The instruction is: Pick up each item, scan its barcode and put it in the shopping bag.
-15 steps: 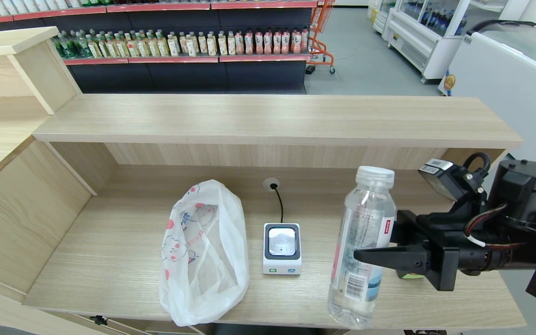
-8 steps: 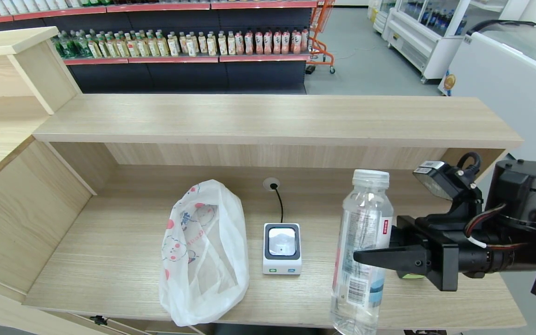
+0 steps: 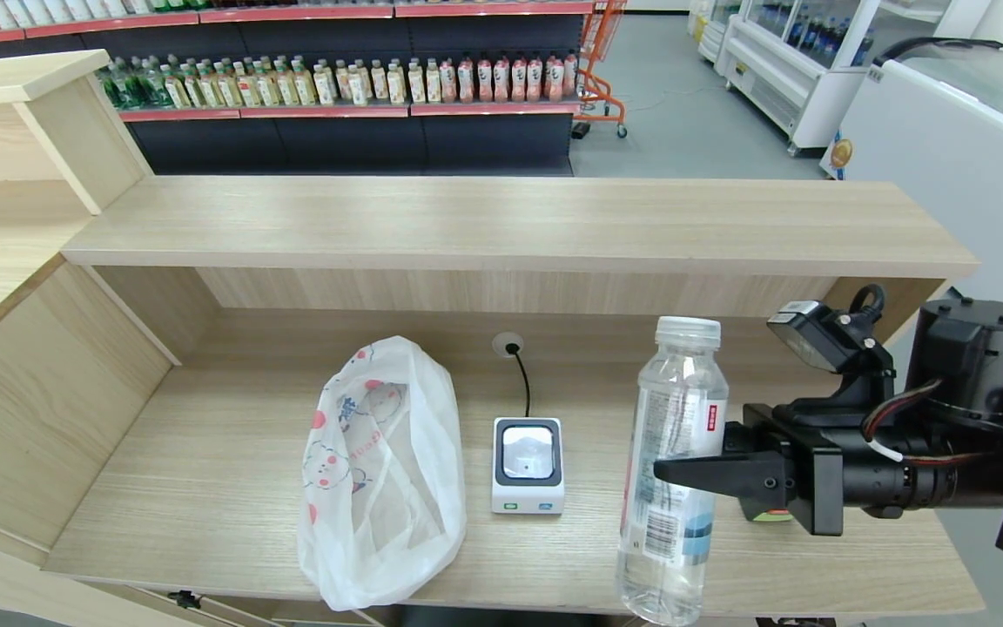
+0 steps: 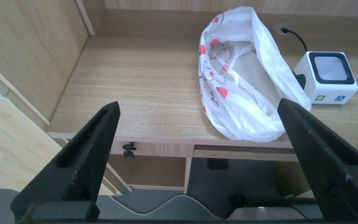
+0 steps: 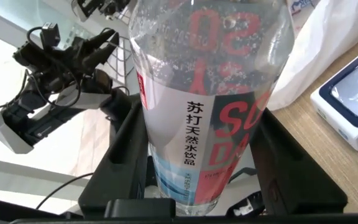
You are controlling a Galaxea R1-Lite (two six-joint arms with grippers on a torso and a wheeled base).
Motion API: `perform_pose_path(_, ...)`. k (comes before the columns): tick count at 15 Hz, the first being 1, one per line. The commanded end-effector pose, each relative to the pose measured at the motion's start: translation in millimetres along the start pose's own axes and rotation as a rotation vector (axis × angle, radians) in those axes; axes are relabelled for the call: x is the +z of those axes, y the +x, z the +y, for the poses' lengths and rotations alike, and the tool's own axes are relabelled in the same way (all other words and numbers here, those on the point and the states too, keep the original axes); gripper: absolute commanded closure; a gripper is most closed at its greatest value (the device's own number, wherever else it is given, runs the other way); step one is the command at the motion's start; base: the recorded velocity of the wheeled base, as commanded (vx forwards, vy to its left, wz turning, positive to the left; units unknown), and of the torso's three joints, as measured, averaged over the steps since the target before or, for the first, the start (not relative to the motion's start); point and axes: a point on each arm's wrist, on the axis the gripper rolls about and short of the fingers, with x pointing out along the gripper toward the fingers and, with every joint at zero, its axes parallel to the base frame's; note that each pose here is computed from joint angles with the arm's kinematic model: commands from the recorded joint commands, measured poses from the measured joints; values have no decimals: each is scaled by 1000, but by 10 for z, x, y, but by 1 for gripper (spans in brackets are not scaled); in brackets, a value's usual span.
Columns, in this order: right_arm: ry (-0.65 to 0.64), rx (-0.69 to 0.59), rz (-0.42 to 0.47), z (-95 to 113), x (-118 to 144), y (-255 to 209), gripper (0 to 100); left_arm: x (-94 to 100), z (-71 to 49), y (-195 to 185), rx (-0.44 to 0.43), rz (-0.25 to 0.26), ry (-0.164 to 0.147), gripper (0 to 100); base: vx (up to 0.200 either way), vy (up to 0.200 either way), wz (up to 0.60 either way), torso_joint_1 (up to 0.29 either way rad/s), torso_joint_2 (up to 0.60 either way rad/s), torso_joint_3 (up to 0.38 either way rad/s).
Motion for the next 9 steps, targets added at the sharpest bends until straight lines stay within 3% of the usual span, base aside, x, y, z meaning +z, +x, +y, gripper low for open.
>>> perform_pose_path(1, 2, 5, -2, 14, 18, -1, 100, 0, 0, 0, 1, 0, 0, 0, 0, 0, 0, 0, 0, 0)
perform_pose_path(9, 5, 55, 26, 99, -21, 119, 100, 0, 0, 0, 0, 0, 0, 0, 0, 0, 0, 0, 0, 0)
